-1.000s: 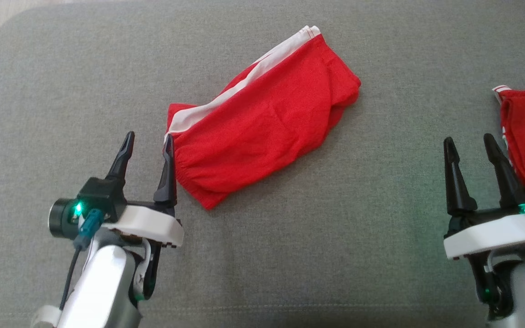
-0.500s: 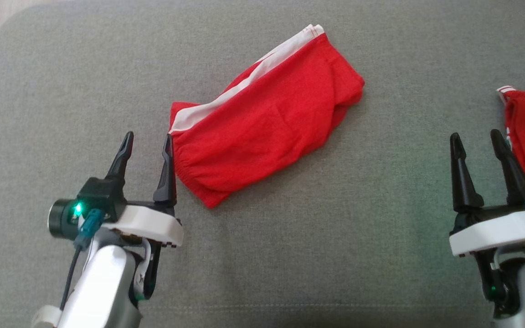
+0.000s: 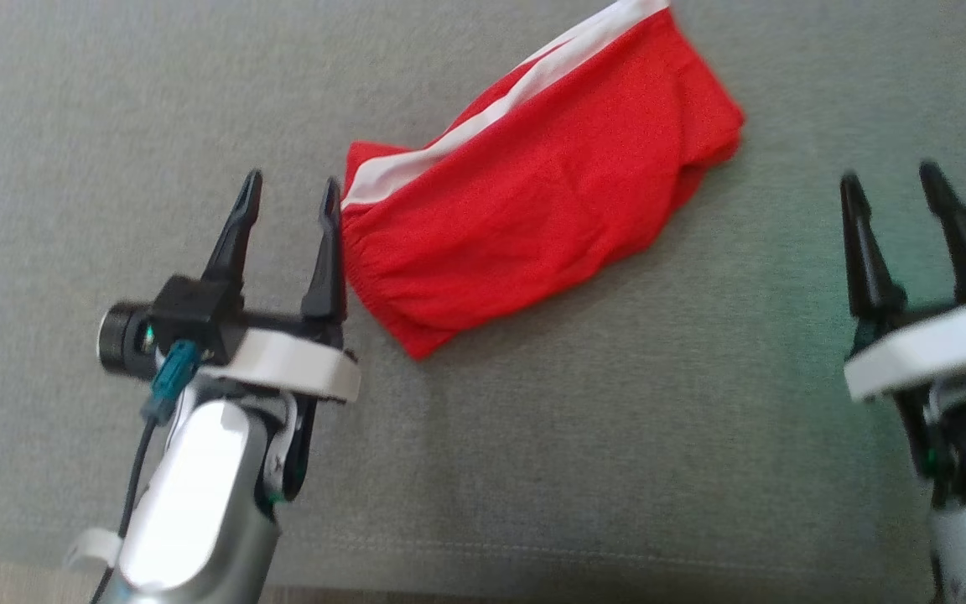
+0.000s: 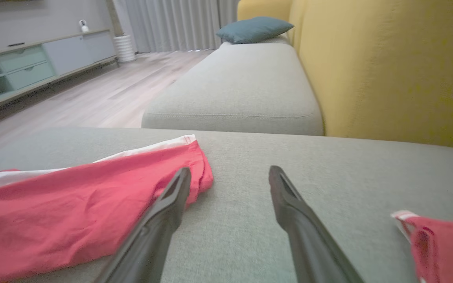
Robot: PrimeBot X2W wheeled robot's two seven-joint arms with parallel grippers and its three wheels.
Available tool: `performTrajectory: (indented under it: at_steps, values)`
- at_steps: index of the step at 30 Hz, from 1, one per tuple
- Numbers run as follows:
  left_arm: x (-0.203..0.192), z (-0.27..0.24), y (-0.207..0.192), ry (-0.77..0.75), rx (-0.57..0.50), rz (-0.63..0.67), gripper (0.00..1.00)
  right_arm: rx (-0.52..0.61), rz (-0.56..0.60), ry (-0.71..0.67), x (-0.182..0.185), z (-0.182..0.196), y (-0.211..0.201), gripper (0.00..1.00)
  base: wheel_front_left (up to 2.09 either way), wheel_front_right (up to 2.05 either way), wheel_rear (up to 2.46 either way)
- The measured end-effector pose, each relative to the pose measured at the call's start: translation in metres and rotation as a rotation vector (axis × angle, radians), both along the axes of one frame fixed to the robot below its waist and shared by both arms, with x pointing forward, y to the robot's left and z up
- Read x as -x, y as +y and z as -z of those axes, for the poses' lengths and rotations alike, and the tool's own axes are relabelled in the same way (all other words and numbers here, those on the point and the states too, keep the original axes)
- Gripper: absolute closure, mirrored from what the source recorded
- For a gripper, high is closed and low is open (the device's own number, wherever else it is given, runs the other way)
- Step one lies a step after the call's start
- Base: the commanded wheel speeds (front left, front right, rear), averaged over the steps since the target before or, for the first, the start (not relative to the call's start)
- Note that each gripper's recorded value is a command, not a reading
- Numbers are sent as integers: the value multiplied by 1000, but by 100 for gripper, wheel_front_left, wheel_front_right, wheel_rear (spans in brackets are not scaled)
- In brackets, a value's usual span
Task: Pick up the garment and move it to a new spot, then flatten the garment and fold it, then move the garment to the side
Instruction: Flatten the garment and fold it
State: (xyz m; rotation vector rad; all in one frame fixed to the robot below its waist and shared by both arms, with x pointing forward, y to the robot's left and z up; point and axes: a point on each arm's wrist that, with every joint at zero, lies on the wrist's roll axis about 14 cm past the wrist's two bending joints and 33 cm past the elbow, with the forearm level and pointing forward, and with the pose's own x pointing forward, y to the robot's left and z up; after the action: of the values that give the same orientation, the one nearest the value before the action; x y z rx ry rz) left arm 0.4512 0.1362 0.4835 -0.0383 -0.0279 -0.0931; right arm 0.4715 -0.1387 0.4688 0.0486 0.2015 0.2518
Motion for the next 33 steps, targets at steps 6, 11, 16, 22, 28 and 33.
performTrajectory:
  at_steps: [6,11,16,22,28,33]
  values:
    - [-11,5,5,2,-8,-12,0,32,-92,114,-34,30,21,0,0,0,0]
    - [-15,12,15,18,-9,-44,0,60,-177,244,-58,63,43,0,0,0,0]
    - [-14,19,24,39,-18,-72,0,103,-211,394,-64,100,50,0,0,0,0]
    - [-15,21,25,41,-20,-73,0,97,-242,462,-66,104,59,74,0,0,0]
    - [-17,16,24,24,-19,-71,0,49,-235,431,-63,94,60,100,0,0,0]
    - [-17,8,17,4,-14,-49,0,-45,-158,391,-40,90,46,100,0,0,0]
